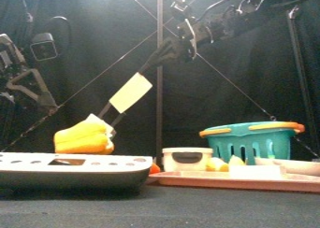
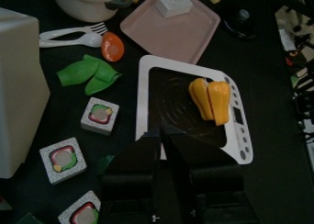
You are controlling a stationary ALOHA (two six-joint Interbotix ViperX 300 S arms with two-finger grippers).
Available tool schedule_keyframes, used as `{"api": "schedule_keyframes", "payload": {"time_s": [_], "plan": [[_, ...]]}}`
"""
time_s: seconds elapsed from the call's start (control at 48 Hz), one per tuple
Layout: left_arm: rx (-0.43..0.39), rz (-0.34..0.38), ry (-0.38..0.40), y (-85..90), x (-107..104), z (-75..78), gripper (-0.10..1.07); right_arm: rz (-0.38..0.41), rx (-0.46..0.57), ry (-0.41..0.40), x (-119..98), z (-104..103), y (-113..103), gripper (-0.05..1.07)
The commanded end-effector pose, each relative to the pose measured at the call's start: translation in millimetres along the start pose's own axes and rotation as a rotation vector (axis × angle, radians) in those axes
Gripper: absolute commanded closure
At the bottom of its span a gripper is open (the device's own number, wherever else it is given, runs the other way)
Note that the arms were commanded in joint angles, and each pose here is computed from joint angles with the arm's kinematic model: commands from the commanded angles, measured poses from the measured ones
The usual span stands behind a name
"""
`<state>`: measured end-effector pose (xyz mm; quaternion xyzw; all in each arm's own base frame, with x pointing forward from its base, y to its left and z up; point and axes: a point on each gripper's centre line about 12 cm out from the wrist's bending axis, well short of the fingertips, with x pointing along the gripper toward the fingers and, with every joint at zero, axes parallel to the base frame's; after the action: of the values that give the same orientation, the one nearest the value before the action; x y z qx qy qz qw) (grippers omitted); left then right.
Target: Grab white sushi piece
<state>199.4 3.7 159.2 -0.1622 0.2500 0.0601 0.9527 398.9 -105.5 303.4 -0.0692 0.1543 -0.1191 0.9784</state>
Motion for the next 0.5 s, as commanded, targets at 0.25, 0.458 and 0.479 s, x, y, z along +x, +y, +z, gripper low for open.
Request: {"api": "schedule_keyframes", "payload": {"time_s": [0.25,0.458,0.479], "plan": [[0.014,-0.007,-0.033,-3.3,1.0,11.3,0.45,-0.014,0.008,-0.066,-20.0,14.4,-0.5,0.6],[0.115,-0.015,-0.045,-5.7,3.3,18.9,0.39,-0.018,0.046,-0.078,-42.6,7.1,1.4,0.6],[0.127,-0.015,-0.042,-5.9,4.0,18.7,0.38,-0.018,0.046,-0.081,-45.3,6.4,1.9,0.6]]}}
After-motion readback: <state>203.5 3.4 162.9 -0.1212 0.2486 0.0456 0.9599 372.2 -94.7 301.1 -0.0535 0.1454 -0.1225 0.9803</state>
